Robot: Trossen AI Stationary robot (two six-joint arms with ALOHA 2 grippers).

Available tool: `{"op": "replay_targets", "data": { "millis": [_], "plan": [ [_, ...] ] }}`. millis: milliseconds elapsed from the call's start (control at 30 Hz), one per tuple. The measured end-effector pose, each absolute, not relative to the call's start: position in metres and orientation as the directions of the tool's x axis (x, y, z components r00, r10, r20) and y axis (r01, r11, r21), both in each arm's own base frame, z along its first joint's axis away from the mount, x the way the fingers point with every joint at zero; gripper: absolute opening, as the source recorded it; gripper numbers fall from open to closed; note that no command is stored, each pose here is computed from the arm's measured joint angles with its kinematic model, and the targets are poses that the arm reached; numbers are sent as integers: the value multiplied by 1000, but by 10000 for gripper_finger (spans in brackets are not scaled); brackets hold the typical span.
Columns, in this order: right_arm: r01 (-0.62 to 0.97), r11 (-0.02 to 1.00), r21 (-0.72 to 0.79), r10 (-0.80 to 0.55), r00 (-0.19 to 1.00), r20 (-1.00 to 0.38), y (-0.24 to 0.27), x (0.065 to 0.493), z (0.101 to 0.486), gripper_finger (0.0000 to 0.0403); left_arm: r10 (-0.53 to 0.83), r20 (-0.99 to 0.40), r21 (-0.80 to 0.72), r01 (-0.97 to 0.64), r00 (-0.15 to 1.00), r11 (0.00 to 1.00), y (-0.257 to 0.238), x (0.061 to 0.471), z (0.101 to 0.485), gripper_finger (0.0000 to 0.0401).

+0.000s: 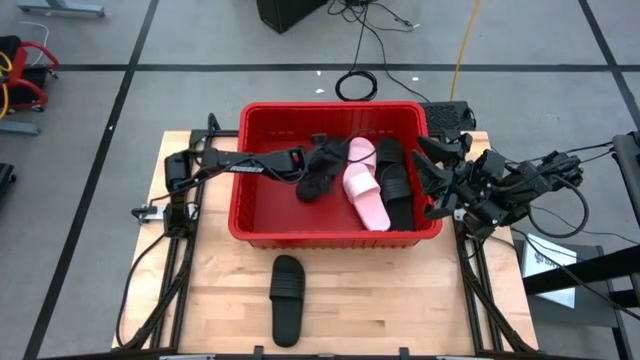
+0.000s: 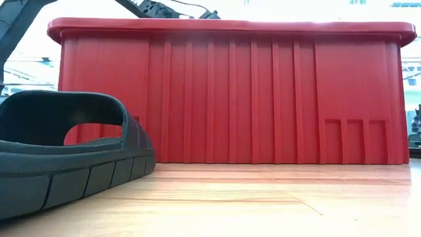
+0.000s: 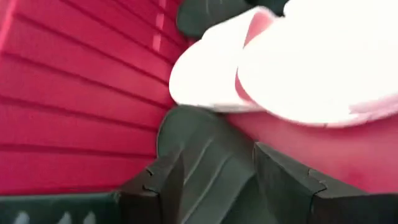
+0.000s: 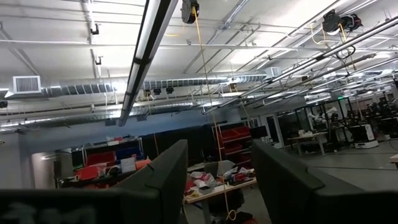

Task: Pick and place slides into bin
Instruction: Put the left black slide into the red bin

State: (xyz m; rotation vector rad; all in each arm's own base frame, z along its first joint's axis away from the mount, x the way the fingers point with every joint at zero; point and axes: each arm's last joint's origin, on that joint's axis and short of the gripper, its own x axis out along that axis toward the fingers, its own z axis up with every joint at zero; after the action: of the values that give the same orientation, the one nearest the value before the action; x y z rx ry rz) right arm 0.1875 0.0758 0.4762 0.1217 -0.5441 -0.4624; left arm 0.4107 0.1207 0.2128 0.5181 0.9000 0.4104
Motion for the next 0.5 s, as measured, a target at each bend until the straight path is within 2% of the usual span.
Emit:
{"op": "replay_targets", "data": {
  "millis": [167, 367, 500],
  "plan": [
    [378, 890, 254, -455, 756, 471, 76, 187, 476, 169, 528, -656, 540, -152, 539, 828, 124, 413, 232, 186],
    [380, 892, 244, -452, 761, 465, 78, 192, 474, 169, 496, -785, 513, -60, 371, 856, 130, 393, 229, 186],
    [383, 892, 239, -452, 762, 465, 78, 192, 474, 169, 414, -881, 424, -4, 230, 906, 134, 374, 212, 186]
  ]
}}
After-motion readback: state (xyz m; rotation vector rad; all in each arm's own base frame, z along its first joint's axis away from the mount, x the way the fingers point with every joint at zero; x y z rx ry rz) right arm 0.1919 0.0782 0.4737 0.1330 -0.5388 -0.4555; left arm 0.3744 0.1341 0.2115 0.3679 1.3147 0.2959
